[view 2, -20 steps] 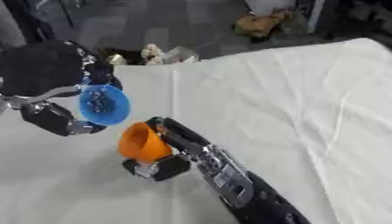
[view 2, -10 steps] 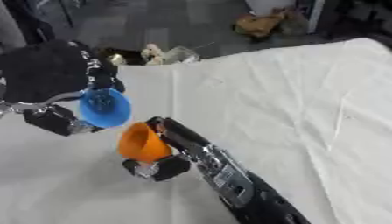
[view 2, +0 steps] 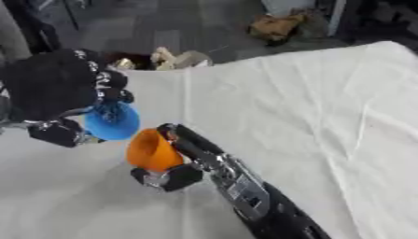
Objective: Pour the contents of one cup into another cup.
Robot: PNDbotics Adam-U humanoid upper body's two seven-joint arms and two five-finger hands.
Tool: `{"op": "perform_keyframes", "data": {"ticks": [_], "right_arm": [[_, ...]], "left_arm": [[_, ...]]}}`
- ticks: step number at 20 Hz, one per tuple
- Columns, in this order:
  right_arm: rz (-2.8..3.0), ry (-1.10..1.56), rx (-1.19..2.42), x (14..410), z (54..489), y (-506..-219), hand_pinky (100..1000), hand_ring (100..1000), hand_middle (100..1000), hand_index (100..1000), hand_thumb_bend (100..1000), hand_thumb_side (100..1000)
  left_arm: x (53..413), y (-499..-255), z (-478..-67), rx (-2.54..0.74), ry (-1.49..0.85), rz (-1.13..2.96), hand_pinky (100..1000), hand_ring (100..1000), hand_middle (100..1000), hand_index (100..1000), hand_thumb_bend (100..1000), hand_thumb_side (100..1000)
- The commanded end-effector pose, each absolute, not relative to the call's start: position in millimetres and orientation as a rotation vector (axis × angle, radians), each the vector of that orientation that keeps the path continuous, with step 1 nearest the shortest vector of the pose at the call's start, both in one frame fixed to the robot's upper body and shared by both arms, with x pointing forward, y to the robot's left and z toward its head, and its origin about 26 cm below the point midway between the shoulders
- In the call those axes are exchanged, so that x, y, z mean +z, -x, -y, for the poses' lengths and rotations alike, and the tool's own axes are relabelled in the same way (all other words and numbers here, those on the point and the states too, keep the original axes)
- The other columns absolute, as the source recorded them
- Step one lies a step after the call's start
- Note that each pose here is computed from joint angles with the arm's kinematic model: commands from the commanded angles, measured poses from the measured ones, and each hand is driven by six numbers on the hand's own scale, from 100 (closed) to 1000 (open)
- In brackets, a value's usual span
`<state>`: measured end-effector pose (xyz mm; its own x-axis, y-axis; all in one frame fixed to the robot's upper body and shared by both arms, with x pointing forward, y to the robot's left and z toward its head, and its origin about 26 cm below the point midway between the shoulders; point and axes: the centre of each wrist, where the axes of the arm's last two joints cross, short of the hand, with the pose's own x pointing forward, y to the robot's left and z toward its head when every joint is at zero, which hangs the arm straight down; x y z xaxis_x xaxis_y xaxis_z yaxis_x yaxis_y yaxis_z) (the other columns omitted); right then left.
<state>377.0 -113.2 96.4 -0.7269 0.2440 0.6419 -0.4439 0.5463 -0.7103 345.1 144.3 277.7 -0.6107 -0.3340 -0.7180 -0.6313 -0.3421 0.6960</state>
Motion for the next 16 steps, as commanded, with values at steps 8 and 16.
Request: {"op": "perform_keyframes", "data": {"ticks": [8,16], "right_arm": [[2.081,-0.15,1.209,103.7,113.9,-378.4,724,414,258,568,100,396],[2.082,-0.15,1.209,104.1,113.9,-378.3,723,413,258,566,100,395]], "left_arm": [[287.4,-335.6,-144.9,1.889,1.365,-1.515,551,198,200,447,100,267],[286.5,-332.4,-141.8,1.819,1.388,-1.428,556,149,202,459,100,267]]}}
